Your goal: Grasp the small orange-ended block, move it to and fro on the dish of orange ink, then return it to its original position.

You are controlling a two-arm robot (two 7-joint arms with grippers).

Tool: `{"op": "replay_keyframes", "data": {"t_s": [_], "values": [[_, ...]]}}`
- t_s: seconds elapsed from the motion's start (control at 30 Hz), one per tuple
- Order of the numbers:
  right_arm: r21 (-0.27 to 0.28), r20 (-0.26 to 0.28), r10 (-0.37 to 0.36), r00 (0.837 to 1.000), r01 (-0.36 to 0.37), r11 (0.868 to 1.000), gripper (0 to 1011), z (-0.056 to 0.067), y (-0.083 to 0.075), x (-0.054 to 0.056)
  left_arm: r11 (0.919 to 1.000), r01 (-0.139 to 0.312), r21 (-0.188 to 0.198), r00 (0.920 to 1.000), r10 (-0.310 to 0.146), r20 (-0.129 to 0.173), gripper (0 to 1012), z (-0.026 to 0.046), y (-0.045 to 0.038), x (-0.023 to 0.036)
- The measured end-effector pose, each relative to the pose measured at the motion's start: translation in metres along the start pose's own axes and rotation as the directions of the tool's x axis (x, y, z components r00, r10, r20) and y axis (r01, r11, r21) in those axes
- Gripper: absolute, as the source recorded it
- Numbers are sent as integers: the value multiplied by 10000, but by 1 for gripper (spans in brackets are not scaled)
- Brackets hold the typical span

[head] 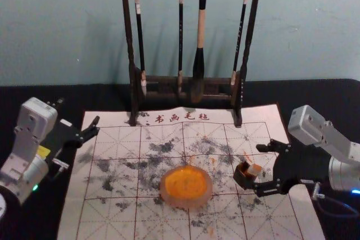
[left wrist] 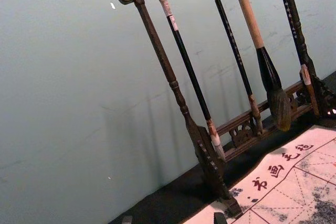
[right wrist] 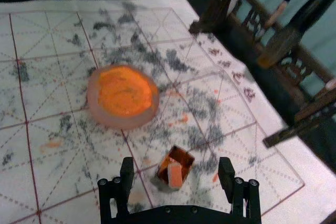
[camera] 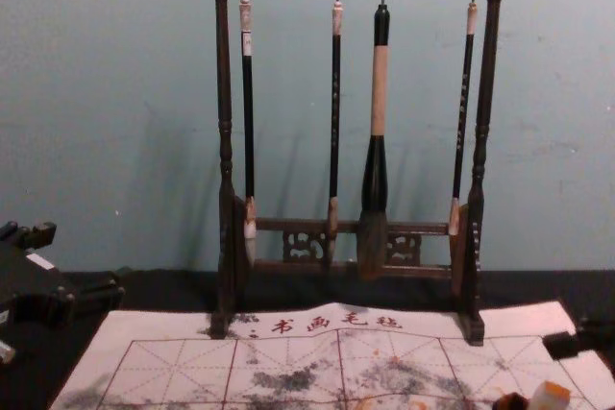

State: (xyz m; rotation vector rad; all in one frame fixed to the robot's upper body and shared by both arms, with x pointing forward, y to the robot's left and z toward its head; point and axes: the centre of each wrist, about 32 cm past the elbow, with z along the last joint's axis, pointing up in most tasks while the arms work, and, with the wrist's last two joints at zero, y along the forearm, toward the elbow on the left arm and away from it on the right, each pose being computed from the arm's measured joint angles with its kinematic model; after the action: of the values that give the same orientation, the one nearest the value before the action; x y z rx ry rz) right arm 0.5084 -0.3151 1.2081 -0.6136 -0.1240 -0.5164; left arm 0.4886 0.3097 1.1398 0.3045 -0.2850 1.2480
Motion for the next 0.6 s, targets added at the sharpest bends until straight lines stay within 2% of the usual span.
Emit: {"op": "replay_keyframes", "data": {"t_s": [0.17,0.27,0.33,0.37,0.47,0.5,0.6], "values": [[639,179,-407,9990,395,9972,1000,14,-24,-43,10000,1,0,10000,-1,0,1001,0,0,0],[1361,125,-982,9951,956,9861,1000,25,-42,-79,10000,1,0,10000,-1,0,1001,0,0,0],[1956,13,-1701,9854,1666,9664,1000,21,-46,-130,10000,0,0,10000,0,0,1001,0,0,0],[2301,-92,-2305,9730,2264,9465,1000,11,-38,-180,10000,0,-1,10000,0,0,1001,0,0,0],[2633,-270,-3191,9473,3147,9119,1000,-11,-10,-274,10000,0,0,10000,0,1,1001,0,0,0],[2714,-425,-3814,9234,3781,8851,1000,-30,13,-335,10000,0,0,10000,0,0,1001,0,0,0],[2643,-625,-4629,8842,4619,8466,1000,-61,50,-413,10000,0,0,10000,0,0,1001,0,0,0]]}}
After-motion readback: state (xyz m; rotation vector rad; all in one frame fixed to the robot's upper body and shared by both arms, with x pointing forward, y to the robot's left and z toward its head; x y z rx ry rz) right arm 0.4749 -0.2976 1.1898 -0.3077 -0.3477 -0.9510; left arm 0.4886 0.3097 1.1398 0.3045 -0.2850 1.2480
